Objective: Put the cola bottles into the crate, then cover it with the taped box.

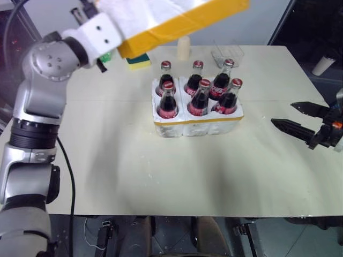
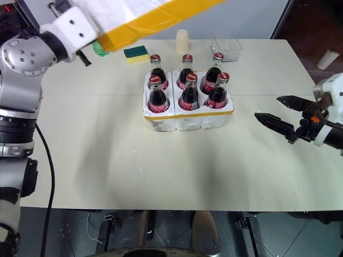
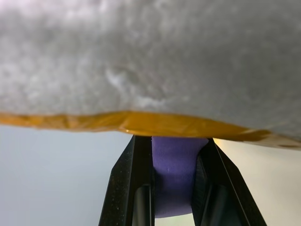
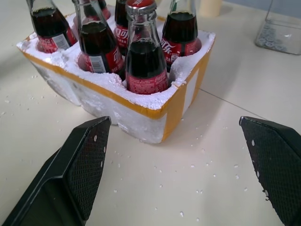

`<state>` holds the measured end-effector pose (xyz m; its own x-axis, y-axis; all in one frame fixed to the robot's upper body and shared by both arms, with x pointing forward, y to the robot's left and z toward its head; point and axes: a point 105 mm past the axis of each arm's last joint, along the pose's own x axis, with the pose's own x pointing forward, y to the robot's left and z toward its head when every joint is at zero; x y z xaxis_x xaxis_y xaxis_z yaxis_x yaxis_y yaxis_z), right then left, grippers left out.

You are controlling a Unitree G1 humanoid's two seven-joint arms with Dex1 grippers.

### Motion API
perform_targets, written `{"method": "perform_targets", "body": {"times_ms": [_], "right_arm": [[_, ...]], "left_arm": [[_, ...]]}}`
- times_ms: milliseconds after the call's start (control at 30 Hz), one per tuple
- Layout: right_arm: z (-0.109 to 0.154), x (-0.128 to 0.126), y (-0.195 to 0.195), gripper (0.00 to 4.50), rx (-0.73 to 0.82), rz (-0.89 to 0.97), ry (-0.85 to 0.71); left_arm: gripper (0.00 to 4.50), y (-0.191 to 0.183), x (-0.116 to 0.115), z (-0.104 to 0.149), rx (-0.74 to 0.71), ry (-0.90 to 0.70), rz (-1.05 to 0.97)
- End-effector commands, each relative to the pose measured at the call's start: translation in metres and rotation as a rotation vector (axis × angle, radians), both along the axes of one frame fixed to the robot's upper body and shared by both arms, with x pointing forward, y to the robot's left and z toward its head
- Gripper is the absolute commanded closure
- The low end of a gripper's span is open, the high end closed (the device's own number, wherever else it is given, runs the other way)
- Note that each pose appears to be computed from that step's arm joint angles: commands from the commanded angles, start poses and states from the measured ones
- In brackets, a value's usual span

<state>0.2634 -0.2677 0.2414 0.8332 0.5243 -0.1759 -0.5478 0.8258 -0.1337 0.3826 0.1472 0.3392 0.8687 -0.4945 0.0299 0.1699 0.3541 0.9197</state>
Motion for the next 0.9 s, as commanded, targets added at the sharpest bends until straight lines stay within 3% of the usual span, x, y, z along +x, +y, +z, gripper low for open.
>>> {"method": "perform_targets", "body": {"times_ms": [33,267,400,667,900], "right_arm": [[0.008,-0.002,0.003,0.00,-0.006,0.000,-0.052],[0.006,0.000,0.007,0.00,0.037,-0.011,-0.072],[0.006,0.001,0.008,0.00,0.053,-0.022,-0.085],[0.007,0.001,0.010,0.00,0.073,-0.024,-0.103],[0.005,0.003,0.012,0.00,0.081,-0.021,-0.106]], "left_arm": [[4.14,-0.023,-0.025,0.011,0.113,-0.008,-0.079],[4.14,-0.041,-0.038,-0.023,0.343,0.061,-0.117],[4.14,-0.030,-0.033,-0.039,0.469,0.064,-0.054],[4.14,-0.018,-0.015,-0.033,0.517,-0.027,0.047],[4.14,-0.038,-0.026,-0.060,0.497,0.067,-0.058]]}}
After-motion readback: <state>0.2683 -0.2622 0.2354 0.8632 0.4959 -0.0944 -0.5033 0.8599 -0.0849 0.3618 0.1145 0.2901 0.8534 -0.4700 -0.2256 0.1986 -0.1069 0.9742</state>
